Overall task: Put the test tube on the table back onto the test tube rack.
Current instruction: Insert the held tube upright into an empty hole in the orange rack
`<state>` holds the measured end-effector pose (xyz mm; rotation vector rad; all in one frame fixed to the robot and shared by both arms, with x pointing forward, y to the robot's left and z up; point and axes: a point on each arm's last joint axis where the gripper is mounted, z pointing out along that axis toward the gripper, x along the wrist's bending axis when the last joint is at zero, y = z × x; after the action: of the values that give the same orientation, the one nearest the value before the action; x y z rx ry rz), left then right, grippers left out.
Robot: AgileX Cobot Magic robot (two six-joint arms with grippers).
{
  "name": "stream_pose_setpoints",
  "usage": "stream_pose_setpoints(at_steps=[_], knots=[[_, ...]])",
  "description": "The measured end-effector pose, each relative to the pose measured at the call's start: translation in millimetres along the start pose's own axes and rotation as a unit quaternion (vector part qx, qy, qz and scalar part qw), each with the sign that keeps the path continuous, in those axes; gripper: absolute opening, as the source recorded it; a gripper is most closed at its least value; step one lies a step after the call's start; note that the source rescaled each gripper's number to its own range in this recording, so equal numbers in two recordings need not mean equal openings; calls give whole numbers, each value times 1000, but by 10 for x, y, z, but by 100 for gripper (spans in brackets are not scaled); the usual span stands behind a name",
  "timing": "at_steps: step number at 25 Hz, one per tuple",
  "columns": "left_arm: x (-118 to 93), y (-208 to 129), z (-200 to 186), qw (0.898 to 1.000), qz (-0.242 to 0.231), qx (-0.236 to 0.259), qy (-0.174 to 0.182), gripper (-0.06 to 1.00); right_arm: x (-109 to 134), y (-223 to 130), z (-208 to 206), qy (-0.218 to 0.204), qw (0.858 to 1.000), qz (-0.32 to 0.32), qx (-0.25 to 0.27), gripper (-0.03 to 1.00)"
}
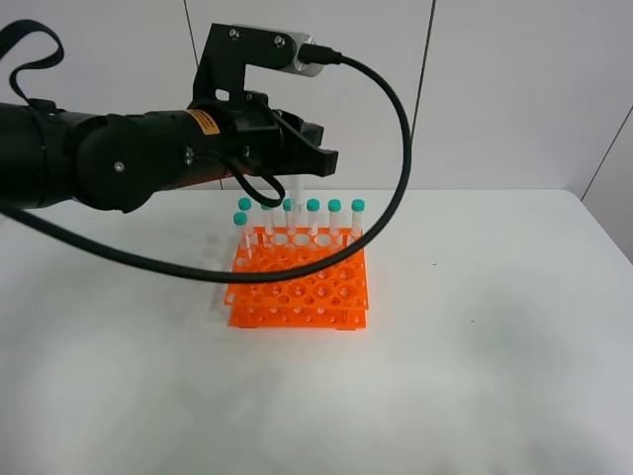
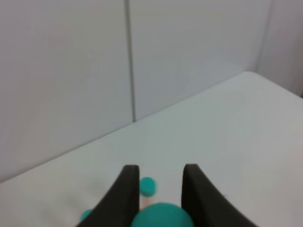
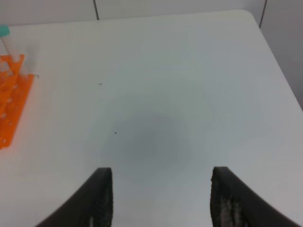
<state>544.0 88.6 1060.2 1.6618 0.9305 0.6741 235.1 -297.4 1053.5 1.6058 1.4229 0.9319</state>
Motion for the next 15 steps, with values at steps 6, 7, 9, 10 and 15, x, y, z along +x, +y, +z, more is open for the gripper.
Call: stream_pose_setpoints(at_steps=[6,7,9,10,15], knots=[[230,-110,231,999,-29,16,31,0,0,0,0,0,1000,0,0,75],[268,-140,269,999,-30,13,37,0,0,0,0,0,1000,0,0,75],[346,-215,344,998,-32,10,49,0,0,0,0,0,1000,0,0,75],[394,-259,383,998,-33,8,57,0,0,0,0,0,1000,0,0,75],[565,-407,510,996,-35,-4,83,0,0,0,0,0,1000,0,0,75]])
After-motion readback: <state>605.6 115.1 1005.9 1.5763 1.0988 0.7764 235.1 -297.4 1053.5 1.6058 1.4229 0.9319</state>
